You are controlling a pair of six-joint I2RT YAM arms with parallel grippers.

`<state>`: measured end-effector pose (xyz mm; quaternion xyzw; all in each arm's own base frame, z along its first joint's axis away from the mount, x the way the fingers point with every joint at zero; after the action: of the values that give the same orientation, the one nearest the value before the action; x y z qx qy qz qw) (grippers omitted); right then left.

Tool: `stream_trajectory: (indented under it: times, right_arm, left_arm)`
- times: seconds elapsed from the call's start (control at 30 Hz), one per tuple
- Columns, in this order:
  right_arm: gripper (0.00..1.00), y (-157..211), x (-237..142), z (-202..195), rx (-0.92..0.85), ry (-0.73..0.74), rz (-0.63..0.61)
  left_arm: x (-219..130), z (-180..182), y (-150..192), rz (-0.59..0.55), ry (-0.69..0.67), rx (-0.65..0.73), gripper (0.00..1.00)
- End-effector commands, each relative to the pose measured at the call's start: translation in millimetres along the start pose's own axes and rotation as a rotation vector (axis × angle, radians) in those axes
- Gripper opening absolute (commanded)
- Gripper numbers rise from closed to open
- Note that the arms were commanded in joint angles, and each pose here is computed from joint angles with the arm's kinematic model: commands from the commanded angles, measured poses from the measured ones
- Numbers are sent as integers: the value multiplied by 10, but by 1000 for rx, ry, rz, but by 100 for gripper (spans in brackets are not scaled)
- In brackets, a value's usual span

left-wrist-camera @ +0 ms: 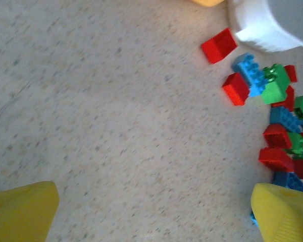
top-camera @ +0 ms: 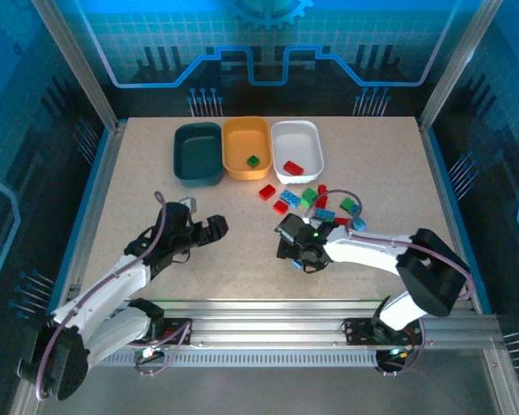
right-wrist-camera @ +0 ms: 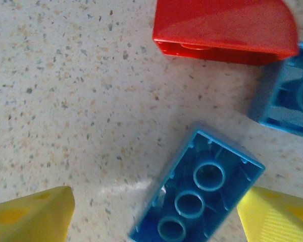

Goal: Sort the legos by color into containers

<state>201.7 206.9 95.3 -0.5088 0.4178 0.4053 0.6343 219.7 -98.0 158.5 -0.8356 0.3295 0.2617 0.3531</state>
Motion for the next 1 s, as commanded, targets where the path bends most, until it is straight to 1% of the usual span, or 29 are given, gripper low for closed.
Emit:
stream_trajectory:
  times: [0.0,0.03,0.1,0.17,0.2,0.23,0.3,0.37,0.47,0.53,0.6,0.7,0.77,0.83,0.9,0.97]
  right_arm:
    - [80,-41,88,77,38,34,-29]
    - [79,-45,116,60,34,53,-35]
    - [71,-124,111,137,23,58,-61]
    - [56,-149,139,172,-13,63,-64]
    - [43,-157,150,193,-30,67,-62]
    - [34,-165,157,219,-47,66,-63]
    - [23,-176,138,278,-86,59,-74]
    - [17,-197,43,389,-153,50,-118]
    - [13,-313,-172,620,-266,-7,-205]
    - [13,-455,-325,864,-358,-89,-255]
    - [13,-597,-444,1148,-478,-164,-295]
    - [12,-804,-517,1625,-662,-291,-329]
    - [11,-954,-495,1881,-739,-363,-354]
    - [9,-1142,-416,2068,-776,-407,-380]
    - [9,-1331,-318,2180,-765,-434,-383]
    - [10,-1532,-229,2267,-755,-458,-391]
  left_arm:
    - [-87,-18,-31,-53,30,-29,99]
    - [-97,-5,-15,-48,29,-26,99]
    - [-121,8,0,-46,26,-23,99]
    - [-145,8,-1,-51,27,-22,99]
    - [-151,17,1,-53,25,-25,99]
    - [-162,17,4,-57,29,-26,99]
    - [-176,28,9,-64,30,-29,99]
    - [-211,49,4,-78,17,-34,99]
    - [-287,152,-20,-131,-48,-78,99]
    - [-333,261,-44,-166,-102,-133,99]
    - [-353,338,-64,-182,-120,-180,99]
    - [-322,465,-70,-186,-142,-263,99]
    - [-287,565,-56,-174,-159,-338,99]
    - [-225,615,-23,-130,-110,-422,99]
    - [-155,583,15,-92,-14,-454,99]
    - [-134,576,48,-75,25,-467,99]
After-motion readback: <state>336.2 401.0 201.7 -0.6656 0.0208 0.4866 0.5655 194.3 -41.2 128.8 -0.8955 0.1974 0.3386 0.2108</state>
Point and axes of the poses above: each hand's point on the last joint's axis, 136 mm out from that joint toward the fingers, its own x axis out along the fingers, its own z axis along the line the jaws close on, y = z × x, the point moved 7 cm from there along -x, back along the fingers, and after that the axes turned 8 degrees about -x, right-handed, at the moved point
